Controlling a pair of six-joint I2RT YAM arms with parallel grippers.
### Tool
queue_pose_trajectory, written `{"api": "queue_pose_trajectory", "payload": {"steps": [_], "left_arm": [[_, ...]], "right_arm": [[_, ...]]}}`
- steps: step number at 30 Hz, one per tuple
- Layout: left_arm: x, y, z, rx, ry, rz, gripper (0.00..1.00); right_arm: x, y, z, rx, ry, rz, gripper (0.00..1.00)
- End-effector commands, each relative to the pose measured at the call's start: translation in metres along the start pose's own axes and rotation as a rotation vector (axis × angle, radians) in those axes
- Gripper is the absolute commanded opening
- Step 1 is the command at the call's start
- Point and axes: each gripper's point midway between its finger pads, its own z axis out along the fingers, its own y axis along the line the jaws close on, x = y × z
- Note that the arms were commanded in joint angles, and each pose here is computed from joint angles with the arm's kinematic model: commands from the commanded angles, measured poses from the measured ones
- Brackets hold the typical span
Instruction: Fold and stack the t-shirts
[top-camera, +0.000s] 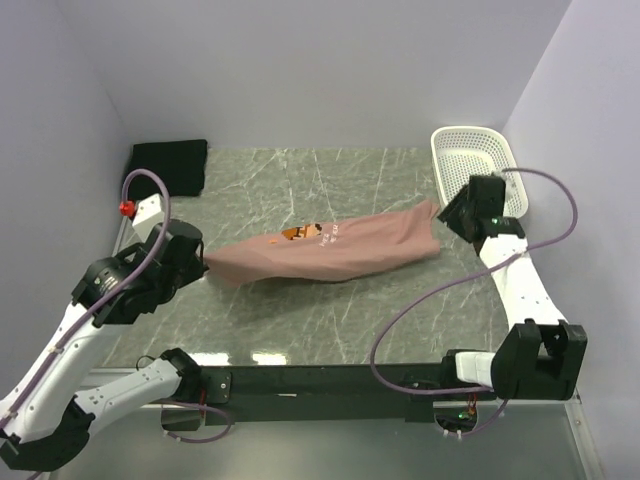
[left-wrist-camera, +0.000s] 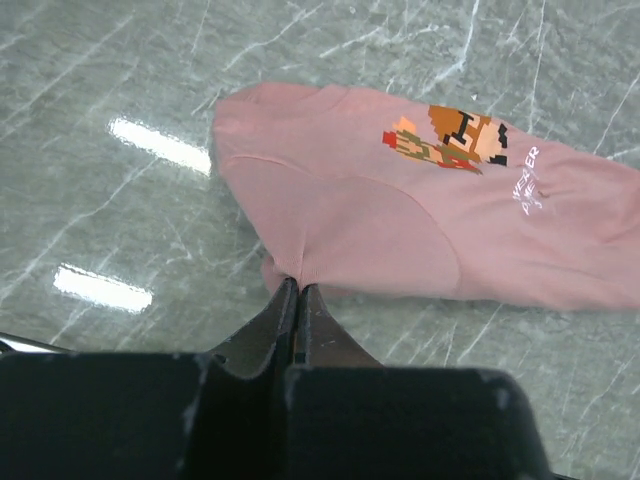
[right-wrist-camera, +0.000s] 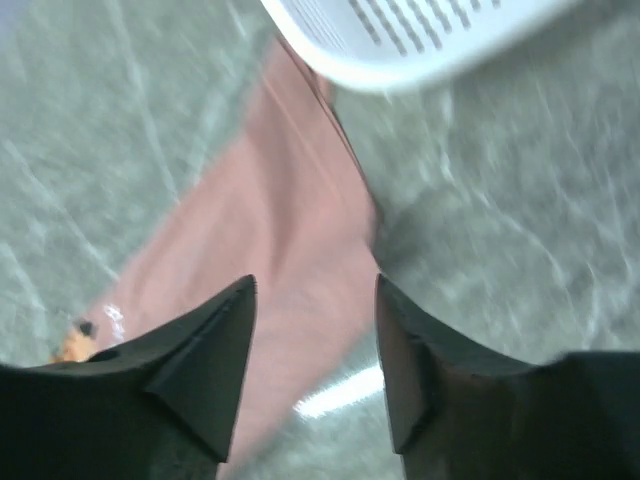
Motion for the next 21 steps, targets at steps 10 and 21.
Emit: {"api": "queue_pose_trajectory", "payload": {"steps": [10,21], "left_arm": [[0.020,-0.018,0.036,0.019,0.027,0.069,0.02],[0.014,-0.017,0.036,0.019,0.000,0.069,0.02]], "right_arm": [[0.038,-0.003,0.024,-0.020,0.166,-0.068,0.63],[0.135,-0.027,0.034,-0.095,0.366,0.019,0.63]]}}
